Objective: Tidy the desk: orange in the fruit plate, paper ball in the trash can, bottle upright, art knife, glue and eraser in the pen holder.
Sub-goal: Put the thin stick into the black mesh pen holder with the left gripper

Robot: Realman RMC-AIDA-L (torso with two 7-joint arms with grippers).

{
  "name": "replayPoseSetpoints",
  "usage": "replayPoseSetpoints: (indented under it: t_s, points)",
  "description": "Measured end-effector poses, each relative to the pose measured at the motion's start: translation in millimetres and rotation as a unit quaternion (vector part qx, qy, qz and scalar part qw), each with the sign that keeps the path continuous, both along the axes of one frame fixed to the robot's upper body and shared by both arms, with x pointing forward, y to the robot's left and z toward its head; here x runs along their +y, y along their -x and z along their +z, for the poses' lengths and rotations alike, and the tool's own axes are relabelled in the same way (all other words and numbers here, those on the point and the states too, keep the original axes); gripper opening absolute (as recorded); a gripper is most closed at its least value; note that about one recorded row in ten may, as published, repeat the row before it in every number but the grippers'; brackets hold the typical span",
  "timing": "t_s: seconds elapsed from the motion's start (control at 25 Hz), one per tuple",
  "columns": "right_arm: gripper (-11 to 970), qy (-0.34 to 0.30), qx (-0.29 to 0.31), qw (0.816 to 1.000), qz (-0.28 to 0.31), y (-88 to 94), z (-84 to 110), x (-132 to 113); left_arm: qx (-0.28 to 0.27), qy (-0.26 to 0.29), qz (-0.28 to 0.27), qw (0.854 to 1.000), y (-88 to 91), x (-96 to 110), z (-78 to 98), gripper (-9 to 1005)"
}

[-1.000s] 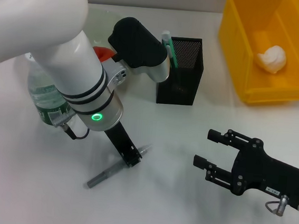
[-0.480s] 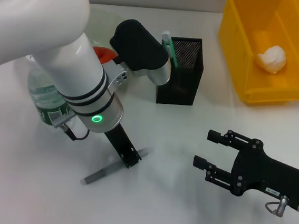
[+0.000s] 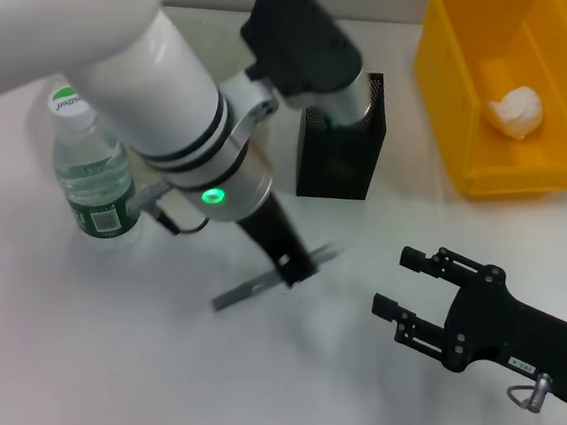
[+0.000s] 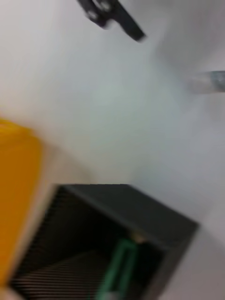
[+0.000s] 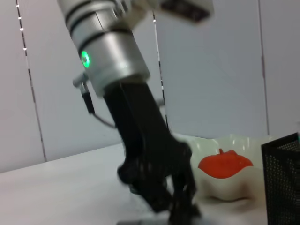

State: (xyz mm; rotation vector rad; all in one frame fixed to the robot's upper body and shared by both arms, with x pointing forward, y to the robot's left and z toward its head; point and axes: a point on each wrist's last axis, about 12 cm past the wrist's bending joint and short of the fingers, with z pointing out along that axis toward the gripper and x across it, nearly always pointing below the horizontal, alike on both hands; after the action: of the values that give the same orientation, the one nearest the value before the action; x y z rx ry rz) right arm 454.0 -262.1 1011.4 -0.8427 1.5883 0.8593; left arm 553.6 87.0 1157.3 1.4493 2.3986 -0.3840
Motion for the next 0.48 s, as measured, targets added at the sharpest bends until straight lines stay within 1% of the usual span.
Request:
replayPoseSetpoints:
  t_s: [0.04,0.12,0.24,0.28,0.32,0.36,0.4,0.44,0.48]
  points:
    - [667,0.0,0.0,1.0,0.0,0.0,0.0,0,0.0,0.0,0.0,1.0,0.0,0,0.0,155]
    - [667,-0.002,0.002,1.0,-0.005,1.1,-0.5,-1,-0.021,0.023,-0.004,1.0,-1.0,0,13.6,153]
    - [667,-0.01,0.002,1.0,-0.01,3.4,-0.2,-3,-0.021,0.023,-0.004,1.0,-1.0,0,13.6,149]
    - [667,-0.013,0.002,1.0,-0.012,4.3,-0.1,-3,-0.052,0.081,-0.014,0.995,-2.0,0,28.6,147]
    - [667,-0.013,0.002,1.0,-0.012,4.3,-0.1,-3,-0.052,0.081,-0.014,0.995,-2.0,0,28.6,147]
    - [667,-0.013,0.002,1.0,-0.012,4.9,-0.1,-4,-0.07,0.128,-0.023,0.989,-2.5,-1,35.7,147]
    - [668,-0.014,0.003,1.0,-0.013,5.7,-0.4,-4,-0.07,0.128,-0.023,0.989,-2.5,-1,35.7,147]
    - [668,-0.014,0.004,1.0,-0.014,6.5,-0.8,-5,-0.087,0.183,-0.027,0.979,-3.7,0,41.6,147]
    - [668,-0.014,0.006,1.0,-0.015,7.6,-1.3,-5,-0.102,0.215,-0.028,0.971,-4.5,2,42.1,147]
